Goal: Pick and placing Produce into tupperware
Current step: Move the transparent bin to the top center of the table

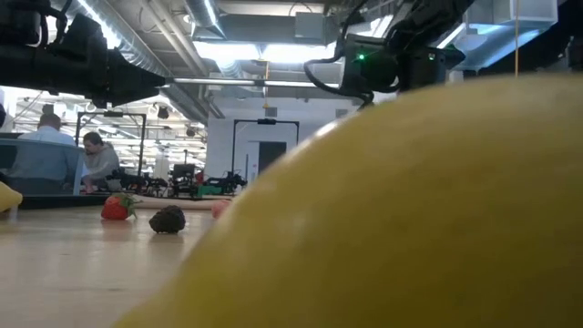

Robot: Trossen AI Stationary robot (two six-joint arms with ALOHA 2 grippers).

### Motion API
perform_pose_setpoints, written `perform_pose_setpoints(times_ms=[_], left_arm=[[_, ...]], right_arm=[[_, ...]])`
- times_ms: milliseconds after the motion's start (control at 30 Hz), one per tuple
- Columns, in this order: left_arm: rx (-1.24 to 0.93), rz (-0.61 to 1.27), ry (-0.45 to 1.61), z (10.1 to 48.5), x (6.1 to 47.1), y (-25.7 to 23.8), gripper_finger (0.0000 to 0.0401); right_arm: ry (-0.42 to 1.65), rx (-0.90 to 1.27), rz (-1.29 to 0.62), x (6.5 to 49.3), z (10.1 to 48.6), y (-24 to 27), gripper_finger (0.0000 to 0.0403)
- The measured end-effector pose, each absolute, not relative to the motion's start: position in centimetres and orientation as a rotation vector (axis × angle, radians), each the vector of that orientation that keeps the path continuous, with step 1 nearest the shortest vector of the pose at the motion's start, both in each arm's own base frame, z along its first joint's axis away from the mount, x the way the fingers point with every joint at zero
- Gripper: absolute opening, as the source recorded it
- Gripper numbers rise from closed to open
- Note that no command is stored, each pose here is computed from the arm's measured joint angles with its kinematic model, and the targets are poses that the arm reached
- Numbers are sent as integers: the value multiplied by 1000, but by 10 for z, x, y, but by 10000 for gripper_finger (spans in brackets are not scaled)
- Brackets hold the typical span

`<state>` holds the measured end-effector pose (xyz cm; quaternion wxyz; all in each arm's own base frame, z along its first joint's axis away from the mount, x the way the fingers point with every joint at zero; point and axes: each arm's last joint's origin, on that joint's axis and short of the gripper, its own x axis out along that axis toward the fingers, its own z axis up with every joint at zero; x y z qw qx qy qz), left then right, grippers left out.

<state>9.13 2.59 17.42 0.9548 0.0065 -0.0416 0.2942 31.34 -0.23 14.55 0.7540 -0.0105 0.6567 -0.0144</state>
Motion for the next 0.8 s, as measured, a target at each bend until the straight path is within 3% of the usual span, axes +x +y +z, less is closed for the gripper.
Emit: perform_pose_setpoints(times_ms=[433,567,800], left_arm=[[13,598,-85,174,91,26,291],[13,598,-85,174,91,26,291],[12,597,-85,174,91,26,291]], right_arm=[[1319,-33,-64,342,195,-3,197],[1309,4,-186,349,223,-10,197],[1398,464,-635,334,263,-22,197]])
